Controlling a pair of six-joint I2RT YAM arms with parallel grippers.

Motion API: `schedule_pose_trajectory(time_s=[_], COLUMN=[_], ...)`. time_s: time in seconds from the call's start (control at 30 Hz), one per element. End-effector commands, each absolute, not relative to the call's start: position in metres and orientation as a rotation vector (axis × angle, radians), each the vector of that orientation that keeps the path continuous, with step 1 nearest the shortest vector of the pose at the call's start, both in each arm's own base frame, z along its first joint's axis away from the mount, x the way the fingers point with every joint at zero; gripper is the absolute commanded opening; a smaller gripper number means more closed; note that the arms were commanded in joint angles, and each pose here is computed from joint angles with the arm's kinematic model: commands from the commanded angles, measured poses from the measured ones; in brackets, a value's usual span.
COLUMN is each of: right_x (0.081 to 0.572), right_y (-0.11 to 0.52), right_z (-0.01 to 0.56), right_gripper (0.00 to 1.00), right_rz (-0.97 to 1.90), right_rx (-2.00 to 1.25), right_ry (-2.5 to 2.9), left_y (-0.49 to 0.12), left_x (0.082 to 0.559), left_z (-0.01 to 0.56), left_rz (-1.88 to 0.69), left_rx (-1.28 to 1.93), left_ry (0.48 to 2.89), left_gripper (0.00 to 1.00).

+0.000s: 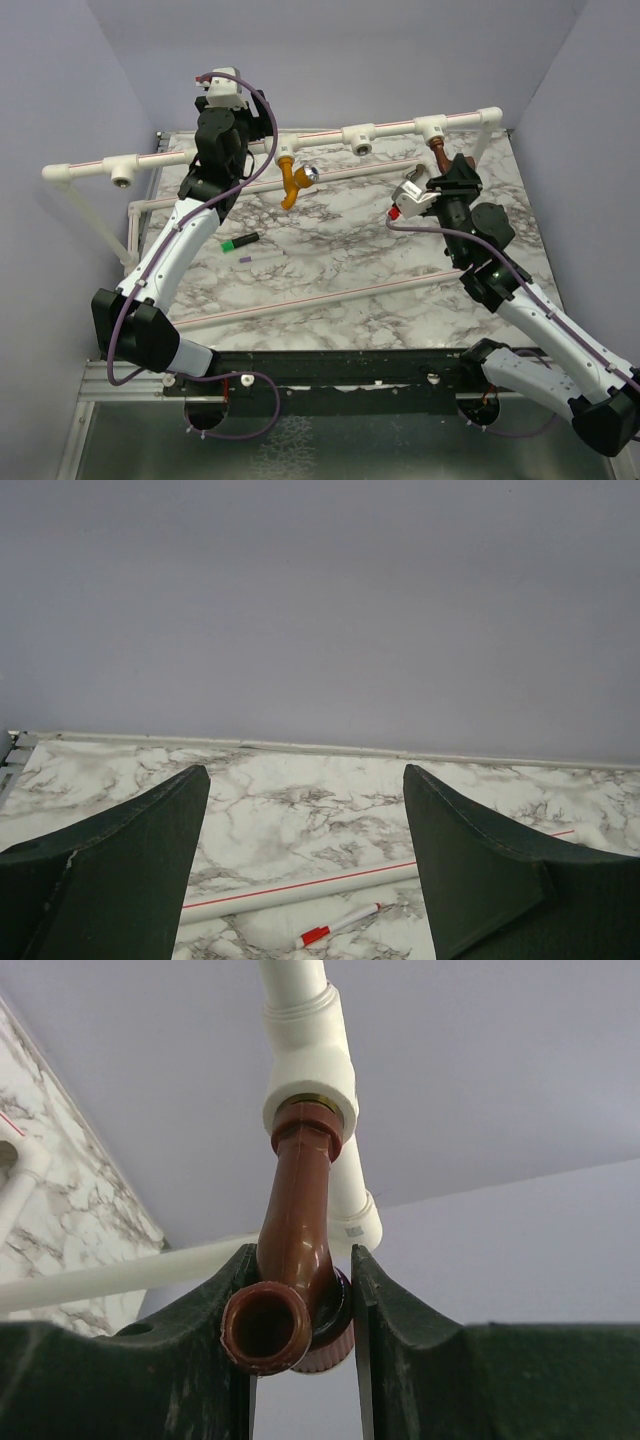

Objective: Install the water faucets

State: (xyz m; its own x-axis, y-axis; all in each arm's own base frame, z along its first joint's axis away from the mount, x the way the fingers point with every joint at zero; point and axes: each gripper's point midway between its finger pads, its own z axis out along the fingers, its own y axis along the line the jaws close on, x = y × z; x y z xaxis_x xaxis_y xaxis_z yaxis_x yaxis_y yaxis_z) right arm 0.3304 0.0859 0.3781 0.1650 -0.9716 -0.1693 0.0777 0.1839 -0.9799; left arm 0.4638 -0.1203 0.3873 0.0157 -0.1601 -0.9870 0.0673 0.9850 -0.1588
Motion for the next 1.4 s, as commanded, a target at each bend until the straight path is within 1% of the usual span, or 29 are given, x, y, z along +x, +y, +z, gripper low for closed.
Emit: schedule_pose_trajectory(time_s=[0.0, 0.2, 0.6, 0.97, 1.37], right_x=[0.335, 0.335, 0.329, 0.322, 0.308], right_y=[0.082, 0.092, 0.109, 0.1, 0.102], right_z=[0.362, 0.357, 0.377, 0.393, 0.406], right_gripper=[0.01, 0.01, 0.01, 0.01, 0.01], right_rz=[-0.878, -0.636, -0.079, 0.227, 0.601], right_rx=[-0.929, -0.747, -0.21, 0.247, 0.62], right_ry=[1.231, 1.312, 1.397, 1.391, 1.324], left_y=[-0.139, -0.139, -0.14, -0.145, -0.146], left_x=[0.448, 0.448, 0.449, 0.449, 0.448], left_z=[0.261, 0.26, 0.258, 0.254, 0.256], left_rz=[-0.135, -0.136, -0.14, -0.162, -0.169], left_rx=[0.098, 0.098, 0.1, 0.105, 0.105], left_ry=[1.933, 1.936, 1.941, 1.95, 1.947], left_gripper=[0.8, 0.8, 0.8, 0.81, 0.81])
